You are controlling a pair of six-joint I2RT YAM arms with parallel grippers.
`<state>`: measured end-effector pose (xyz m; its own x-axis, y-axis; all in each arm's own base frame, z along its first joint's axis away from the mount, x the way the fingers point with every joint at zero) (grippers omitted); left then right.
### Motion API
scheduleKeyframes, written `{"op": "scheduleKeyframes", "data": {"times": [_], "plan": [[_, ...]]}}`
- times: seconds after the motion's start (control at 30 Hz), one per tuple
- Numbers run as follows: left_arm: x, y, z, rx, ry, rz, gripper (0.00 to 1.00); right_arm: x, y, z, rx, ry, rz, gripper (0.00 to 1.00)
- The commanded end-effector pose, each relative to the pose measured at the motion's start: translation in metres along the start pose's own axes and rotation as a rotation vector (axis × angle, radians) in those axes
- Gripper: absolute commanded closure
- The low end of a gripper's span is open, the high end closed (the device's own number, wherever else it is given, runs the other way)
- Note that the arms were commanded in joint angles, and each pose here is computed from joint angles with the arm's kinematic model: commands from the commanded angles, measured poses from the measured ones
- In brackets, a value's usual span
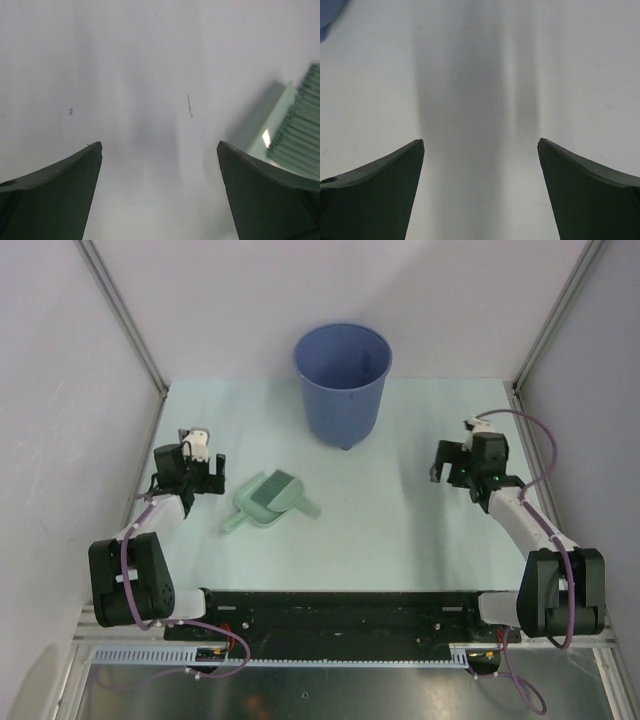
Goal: Sweep away the paper scraps from the table
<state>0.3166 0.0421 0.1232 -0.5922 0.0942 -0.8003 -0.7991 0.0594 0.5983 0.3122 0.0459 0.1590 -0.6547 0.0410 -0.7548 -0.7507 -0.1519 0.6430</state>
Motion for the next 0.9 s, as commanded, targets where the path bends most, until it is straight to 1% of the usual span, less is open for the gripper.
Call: {"op": "scheduleKeyframes", "data": {"times": [0.0,0.03,0.1,0.13,0.17,0.23,0.27,0.3,0.33,0.37,0.4,0.43,0.47,0.5,0.53,0.57,0.6,0.63,0.7,0.77,0.83,0.87], "plan": [[-0.039,0.0,0.011,-0.099,0.094,-0.237,0.0,-0.017,-0.002,-0.053,0.231,-0.185,-0.269,0.0],[-0.047,0.003,0.01,-0.103,0.117,-0.289,0.0,-0.014,-0.002,-0.063,0.294,-0.192,-0.299,0.0],[-0.039,0.003,0.006,-0.095,0.152,-0.328,0.0,-0.003,-0.004,-0.073,0.349,-0.182,-0.378,0.0],[-0.051,0.008,0.005,-0.086,0.159,-0.427,0.0,0.0,-0.005,-0.077,0.375,-0.178,-0.409,0.0],[-0.034,0.005,-0.005,-0.039,0.15,-0.394,0.0,-0.004,-0.004,-0.078,0.373,-0.176,-0.478,0.0],[-0.022,0.003,-0.016,-0.021,0.149,-0.406,0.0,0.018,-0.013,-0.079,0.367,-0.162,-0.466,0.0],[-0.018,0.003,-0.019,-0.018,0.143,-0.42,0.0,0.013,-0.013,-0.078,0.352,-0.159,-0.524,0.0],[-0.013,0.002,-0.022,-0.016,0.139,-0.43,0.0,0.017,-0.016,-0.078,0.348,-0.149,-0.531,0.0],[-0.014,0.002,-0.027,-0.014,0.123,-0.467,0.0,0.021,-0.018,-0.077,0.338,-0.135,-0.543,0.0],[-0.015,0.004,-0.029,-0.02,0.127,-0.475,0.0,0.019,-0.018,-0.075,0.333,-0.128,-0.539,0.0],[-0.014,0.005,-0.031,-0.021,0.123,-0.479,0.0,0.019,-0.018,-0.074,0.329,-0.11,-0.562,0.0],[-0.015,0.006,-0.038,-0.013,0.101,-0.495,0.0,0.027,-0.018,-0.071,0.328,-0.059,-0.562,0.0],[-0.015,0.006,-0.041,-0.019,0.09,-0.502,0.0,0.026,-0.02,-0.071,0.32,-0.059,-0.605,0.0],[-0.016,0.007,-0.041,-0.052,0.087,-0.51,0.0,0.03,-0.023,-0.07,0.302,-0.054,-0.605,0.0],[-0.014,0.008,-0.052,-0.03,0.066,-0.55,0.0,0.035,-0.027,-0.069,0.293,-0.033,-0.608,0.0],[-0.01,0.007,-0.055,-0.03,0.048,-0.573,0.0,0.036,-0.027,-0.068,0.28,-0.021,-0.653,0.0],[-0.012,0.008,-0.057,-0.034,0.037,-0.603,0.0,0.036,-0.026,-0.069,0.294,-0.023,-0.625,0.0],[-0.01,0.009,-0.058,-0.031,0.036,-0.602,0.0,0.036,-0.028,-0.069,0.292,-0.029,-0.597,0.0],[-0.009,0.01,-0.058,-0.031,0.036,-0.605,0.0,0.035,-0.029,-0.067,0.267,-0.021,-0.628,0.0],[-0.008,0.01,-0.055,-0.06,0.052,-0.604,0.0,0.036,-0.03,-0.066,0.259,-0.017,-0.602,0.0],[-0.008,0.01,-0.054,-0.069,0.056,-0.603,0.0,0.035,-0.031,-0.065,0.248,-0.007,-0.611,0.0],[-0.006,0.01,-0.052,-0.089,0.067,-0.601,0.0,0.037,-0.032,-0.065,0.25,-0.005,-0.589,0.0]]}}
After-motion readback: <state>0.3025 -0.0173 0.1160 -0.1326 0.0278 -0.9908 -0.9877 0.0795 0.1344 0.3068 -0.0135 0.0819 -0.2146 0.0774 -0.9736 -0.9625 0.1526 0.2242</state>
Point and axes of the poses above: each gripper's point midway between its finger pads, its own y axis back along the fingers, its own z axis along the line the jaws close on, x = y × z, the point moved 6 cm from there along y, back along the fingers, and after that the axes turned 3 degrees about y, right-handed, at the moved point
